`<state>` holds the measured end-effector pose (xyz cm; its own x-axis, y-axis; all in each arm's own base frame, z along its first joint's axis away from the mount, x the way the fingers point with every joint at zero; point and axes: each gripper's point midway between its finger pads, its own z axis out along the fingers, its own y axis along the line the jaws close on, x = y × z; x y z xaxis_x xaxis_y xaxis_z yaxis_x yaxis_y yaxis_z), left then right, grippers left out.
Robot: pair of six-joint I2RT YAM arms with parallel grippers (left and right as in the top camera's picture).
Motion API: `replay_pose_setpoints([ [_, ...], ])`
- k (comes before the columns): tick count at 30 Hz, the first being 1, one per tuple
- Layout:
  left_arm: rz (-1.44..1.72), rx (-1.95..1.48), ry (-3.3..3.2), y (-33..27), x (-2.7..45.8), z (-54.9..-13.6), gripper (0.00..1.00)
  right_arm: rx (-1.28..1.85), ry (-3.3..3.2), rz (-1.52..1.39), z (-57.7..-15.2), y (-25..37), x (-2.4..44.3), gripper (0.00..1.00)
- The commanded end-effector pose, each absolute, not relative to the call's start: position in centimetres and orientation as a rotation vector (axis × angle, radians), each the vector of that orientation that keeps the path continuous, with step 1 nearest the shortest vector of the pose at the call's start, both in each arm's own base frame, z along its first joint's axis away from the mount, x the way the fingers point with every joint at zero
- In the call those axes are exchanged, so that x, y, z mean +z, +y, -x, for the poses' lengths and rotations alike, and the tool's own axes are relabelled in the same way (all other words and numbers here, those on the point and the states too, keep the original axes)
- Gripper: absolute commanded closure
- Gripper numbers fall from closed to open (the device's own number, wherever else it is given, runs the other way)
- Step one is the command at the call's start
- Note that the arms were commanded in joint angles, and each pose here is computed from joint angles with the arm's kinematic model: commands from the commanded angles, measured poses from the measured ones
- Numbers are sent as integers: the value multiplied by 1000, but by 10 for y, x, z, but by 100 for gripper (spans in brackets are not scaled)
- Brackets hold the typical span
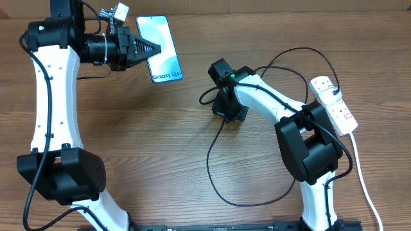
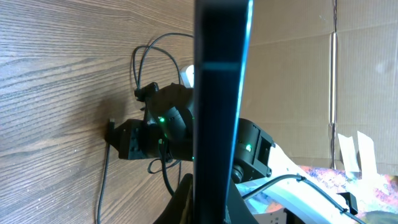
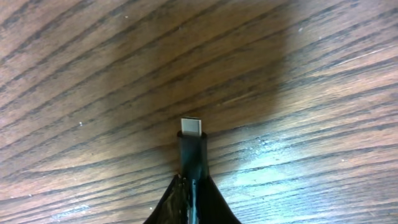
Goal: Plug charger to phone and switch on socket
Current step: 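Lift the plug and carry it under the phone held by the left gripper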
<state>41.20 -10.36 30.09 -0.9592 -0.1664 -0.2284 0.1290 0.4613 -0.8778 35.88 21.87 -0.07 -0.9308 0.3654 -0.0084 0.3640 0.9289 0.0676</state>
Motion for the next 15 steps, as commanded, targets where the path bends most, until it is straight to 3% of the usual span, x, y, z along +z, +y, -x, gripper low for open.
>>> replay_pose_setpoints([
  [1,-9,-1521,2391,-107,312,-410,96,20,3136,-593,-343,213,-31,96],
  [9,-20,-1519,2381,-107,314,-412,96,113,3160,-536,-348,223,-23,96],
  [15,-148,-1610,2219,-113,338,-418,96,240,3112,-424,-370,229,24,96],
])
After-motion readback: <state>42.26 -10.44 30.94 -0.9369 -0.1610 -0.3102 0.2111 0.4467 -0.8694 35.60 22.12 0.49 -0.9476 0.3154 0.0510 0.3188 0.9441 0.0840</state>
